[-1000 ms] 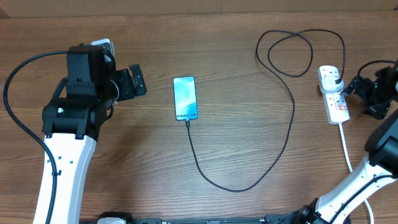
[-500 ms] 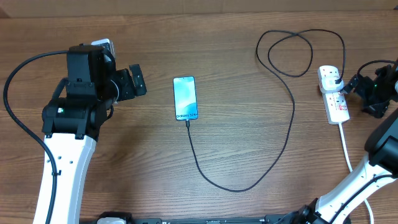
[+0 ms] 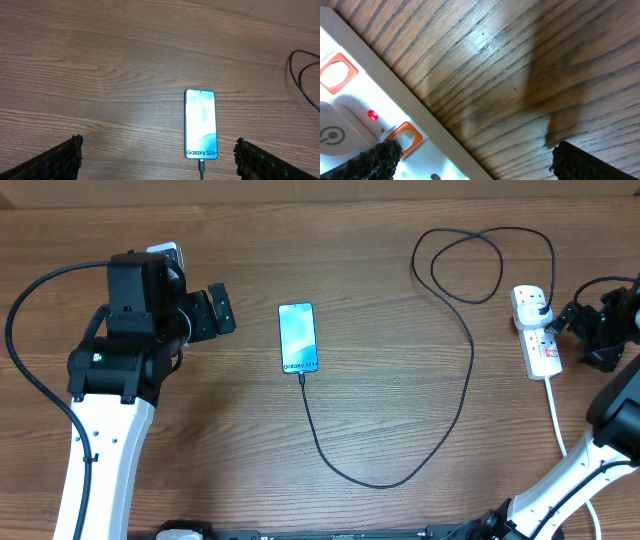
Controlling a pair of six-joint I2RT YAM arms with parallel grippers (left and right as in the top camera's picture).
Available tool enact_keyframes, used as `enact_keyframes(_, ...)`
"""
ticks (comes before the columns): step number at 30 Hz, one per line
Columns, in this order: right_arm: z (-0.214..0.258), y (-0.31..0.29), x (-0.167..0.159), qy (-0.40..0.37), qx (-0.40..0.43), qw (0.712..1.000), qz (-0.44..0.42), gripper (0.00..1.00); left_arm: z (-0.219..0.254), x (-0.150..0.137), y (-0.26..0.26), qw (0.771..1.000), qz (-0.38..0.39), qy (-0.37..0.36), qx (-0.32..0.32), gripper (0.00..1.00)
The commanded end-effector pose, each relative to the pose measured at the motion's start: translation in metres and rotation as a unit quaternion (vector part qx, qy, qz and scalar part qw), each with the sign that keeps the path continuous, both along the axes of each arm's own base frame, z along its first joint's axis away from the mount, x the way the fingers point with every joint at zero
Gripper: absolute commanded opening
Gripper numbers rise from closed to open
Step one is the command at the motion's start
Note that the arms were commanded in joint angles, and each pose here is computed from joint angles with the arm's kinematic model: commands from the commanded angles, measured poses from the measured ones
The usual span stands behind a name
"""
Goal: Plug charger to phone and switch on socket
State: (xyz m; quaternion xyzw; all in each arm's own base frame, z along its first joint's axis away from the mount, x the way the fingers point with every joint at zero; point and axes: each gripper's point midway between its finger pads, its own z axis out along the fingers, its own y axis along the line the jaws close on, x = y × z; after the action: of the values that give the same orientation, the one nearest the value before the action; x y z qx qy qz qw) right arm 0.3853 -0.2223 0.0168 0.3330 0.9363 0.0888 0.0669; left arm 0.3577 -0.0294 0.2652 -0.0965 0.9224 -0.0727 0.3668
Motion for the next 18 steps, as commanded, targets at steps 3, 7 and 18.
enact_keyframes(3, -0.013, -0.003, -0.006, 0.036, -0.030, 0.999, -0.019, 1.00, 0.001, 0.001, 0.003, 1.000, 0.011, -0.002, 0.002, 1.00)
enact_keyframes(7, -0.011, -0.008, -0.006, 0.038, -0.043, 0.998, -0.024, 1.00, 0.001, 0.001, 0.003, 1.000, 0.011, -0.002, 0.001, 1.00)
enact_keyframes(18, -0.012, -0.014, -0.008, 0.045, -0.058, 0.997, -0.028, 1.00, 0.001, 0.001, 0.003, 1.000, 0.011, -0.002, 0.001, 1.00)
